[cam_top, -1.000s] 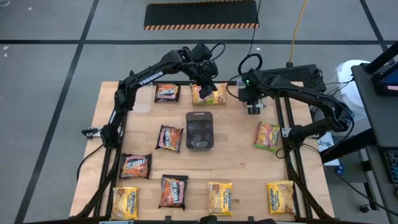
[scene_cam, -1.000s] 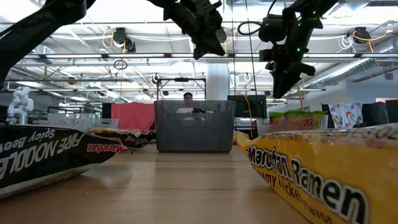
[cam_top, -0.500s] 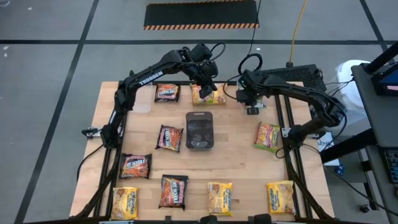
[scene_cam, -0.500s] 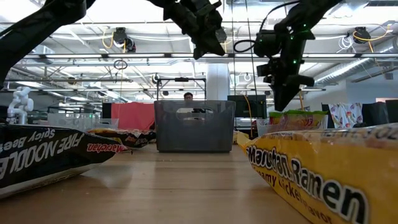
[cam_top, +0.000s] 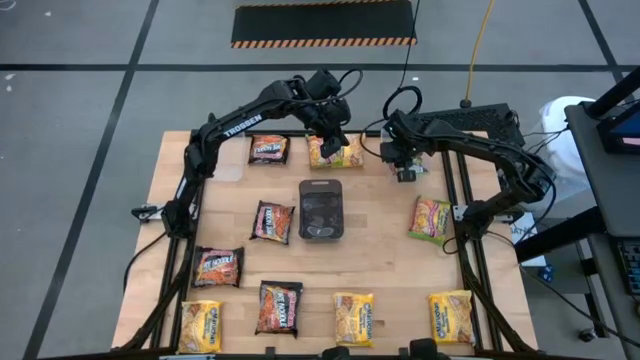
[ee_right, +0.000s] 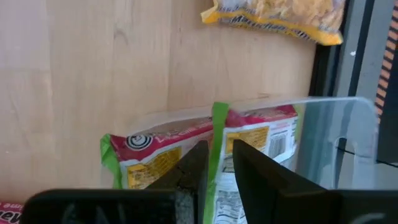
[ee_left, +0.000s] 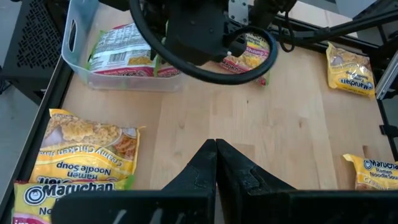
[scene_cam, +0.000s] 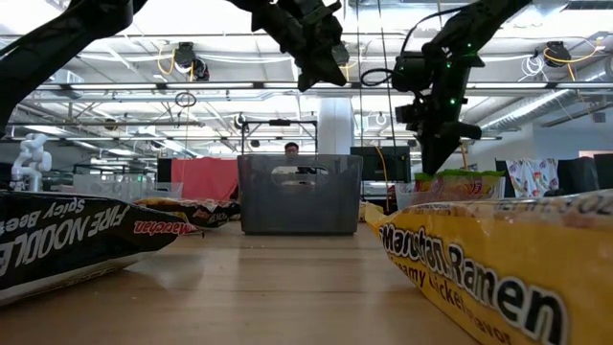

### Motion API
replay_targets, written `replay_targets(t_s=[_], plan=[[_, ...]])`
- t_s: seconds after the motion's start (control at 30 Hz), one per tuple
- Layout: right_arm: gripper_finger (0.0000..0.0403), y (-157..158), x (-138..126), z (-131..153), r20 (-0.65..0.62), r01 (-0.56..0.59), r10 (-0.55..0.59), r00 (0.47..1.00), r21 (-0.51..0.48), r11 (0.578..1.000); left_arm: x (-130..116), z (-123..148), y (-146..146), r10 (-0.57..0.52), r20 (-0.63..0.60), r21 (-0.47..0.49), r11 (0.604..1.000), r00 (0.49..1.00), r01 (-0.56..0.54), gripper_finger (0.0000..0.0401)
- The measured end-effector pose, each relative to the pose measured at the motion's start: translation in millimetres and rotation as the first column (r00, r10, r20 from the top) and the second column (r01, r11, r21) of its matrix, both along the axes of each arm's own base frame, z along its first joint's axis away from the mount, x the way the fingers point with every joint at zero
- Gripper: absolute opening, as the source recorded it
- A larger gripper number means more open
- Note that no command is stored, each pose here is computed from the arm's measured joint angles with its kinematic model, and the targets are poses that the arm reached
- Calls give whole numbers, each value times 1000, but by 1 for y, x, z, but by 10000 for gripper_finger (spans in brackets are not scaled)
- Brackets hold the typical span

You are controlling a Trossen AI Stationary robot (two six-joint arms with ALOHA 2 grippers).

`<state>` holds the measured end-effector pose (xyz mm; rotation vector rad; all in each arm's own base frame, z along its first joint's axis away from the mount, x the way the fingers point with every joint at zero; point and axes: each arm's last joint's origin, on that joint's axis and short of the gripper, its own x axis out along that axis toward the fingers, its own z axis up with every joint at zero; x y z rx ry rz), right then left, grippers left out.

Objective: Sort Maruchan noodles
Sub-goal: Adjust the green noodle pack

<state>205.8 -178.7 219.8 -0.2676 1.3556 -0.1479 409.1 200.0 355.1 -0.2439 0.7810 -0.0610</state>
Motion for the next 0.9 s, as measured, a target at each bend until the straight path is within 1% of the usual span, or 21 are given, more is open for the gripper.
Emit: replay_targets(t_s=[0.13, 0.27, 0.4, 0.47, 0.67, 0.9], plan=[[68, 1, -8, -15, -73, 18, -20, 997, -30, 999, 0, 0, 0, 0, 0, 0, 1000, 1000, 0, 6], [68, 2, -14, -28, -150, 4, -20, 988, -109, 994, 0, 0, 0, 0, 0, 0, 1000, 1000, 0, 6], [67, 2, -15, -32, -157, 10, -31, 987, -135, 991, 0, 0, 0, 0, 1, 0, 1000, 1000, 0, 6], [60, 1, -14, -32, -148, 11, -32, 988, -143, 990, 0, 0, 0, 0, 1, -1, 1000, 1000, 0, 6], [6, 1, -14, -25, -111, 18, -38, 993, -175, 984, 0, 0, 0, 2, 0, -3, 1000, 1000, -2, 6], [1, 7, -21, -12, -89, 22, -40, 995, -194, 981, 0, 0, 0, 8, -1, -8, 1000, 1000, -8, 6]])
